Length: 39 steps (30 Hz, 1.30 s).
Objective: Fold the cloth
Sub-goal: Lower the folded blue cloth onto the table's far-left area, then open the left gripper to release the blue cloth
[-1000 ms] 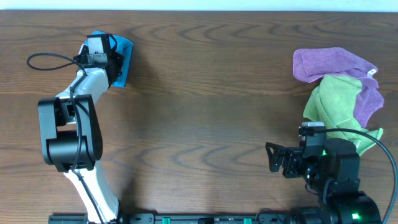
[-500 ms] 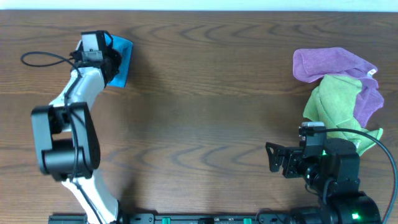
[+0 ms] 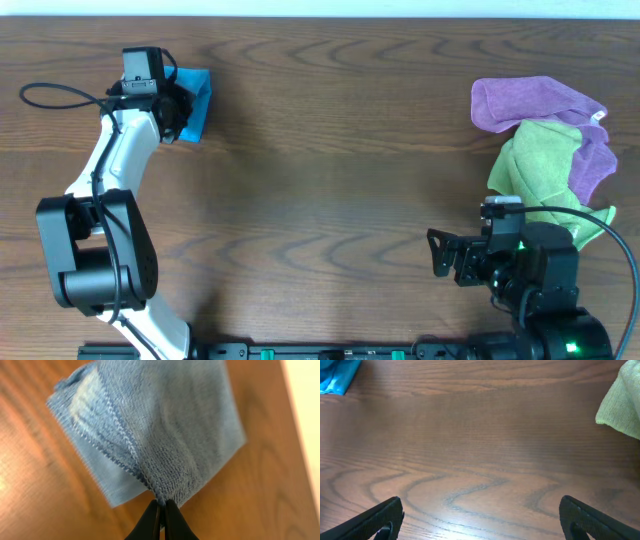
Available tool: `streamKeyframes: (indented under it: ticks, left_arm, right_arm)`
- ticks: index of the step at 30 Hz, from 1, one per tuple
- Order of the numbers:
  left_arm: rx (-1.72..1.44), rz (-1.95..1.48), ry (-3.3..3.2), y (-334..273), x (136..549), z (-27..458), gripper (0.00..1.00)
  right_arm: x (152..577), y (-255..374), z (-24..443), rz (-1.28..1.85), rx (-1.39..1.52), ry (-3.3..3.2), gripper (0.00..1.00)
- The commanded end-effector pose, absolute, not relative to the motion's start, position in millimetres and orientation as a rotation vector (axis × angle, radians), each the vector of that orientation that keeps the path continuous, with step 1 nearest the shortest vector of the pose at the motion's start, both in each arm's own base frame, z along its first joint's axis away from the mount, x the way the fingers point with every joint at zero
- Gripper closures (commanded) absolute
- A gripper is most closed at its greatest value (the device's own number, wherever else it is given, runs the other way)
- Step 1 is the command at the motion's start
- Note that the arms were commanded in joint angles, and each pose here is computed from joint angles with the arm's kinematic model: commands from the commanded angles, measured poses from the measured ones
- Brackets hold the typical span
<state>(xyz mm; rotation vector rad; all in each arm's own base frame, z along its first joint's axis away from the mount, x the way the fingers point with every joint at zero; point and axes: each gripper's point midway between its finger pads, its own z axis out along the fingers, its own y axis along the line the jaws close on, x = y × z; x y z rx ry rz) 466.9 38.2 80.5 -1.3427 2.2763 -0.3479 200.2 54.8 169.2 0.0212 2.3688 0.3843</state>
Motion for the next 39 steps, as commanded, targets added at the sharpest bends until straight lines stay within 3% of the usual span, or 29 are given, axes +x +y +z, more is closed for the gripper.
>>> streamKeyframes:
  ticks: [1, 12, 13, 14, 15, 20, 24, 32, 39]
  left_arm:
    - [-1.316, -0.345, 2.298, 35.8, 463.1, 90.5, 0.94]
    - [-1.24, -0.249, 2.468, 28.9, 435.9, 76.0, 0.94]
    - [-1.228, -0.245, 2.477, 28.7, 435.1, 75.7, 0.89]
    - [-1.221, -0.239, 2.488, 28.6, 433.4, 74.9, 0.74]
    - [-1.214, -0.238, 2.494, 28.4, 432.8, 74.7, 0.65]
    - [-1.204, -0.259, 2.507, 25.2, 432.2, 74.6, 0.36]
    - [-1.202, -0.269, 2.503, 24.8, 432.6, 77.2, 0.27]
    - [-1.135, -0.285, 2.461, 26.4, 439.3, 96.1, 0.25]
    - [-0.882, -0.257, 2.453, 26.4, 434.5, 140.6, 0.14]
  right_arm:
    - [200.3, 52.3, 168.0, 0.383, 0.051, 2.369, 0.01]
    - [200.3, 52.3, 168.0, 0.383, 0.051, 2.369, 0.01]
    - [200.4, 52.3, 168.0, 0.383, 0.051, 2.369, 0.01]
    - [200.4, 52.3, 168.0, 0.383, 0.051, 2.369, 0.01]
    - [200.4, 52.3, 168.0, 0.383, 0.051, 2.369, 0.01]
    - [200.4, 52.3, 168.0, 0.383, 0.051, 2.369, 0.01]
    - [200.4, 52.3, 168.0, 0.383, 0.051, 2.369, 0.01]
    - [200.3, 52.3, 168.0, 0.383, 0.051, 2.369, 0.01]
    - [200.3, 52.3, 168.0, 0.383, 0.051, 2.369, 0.01]
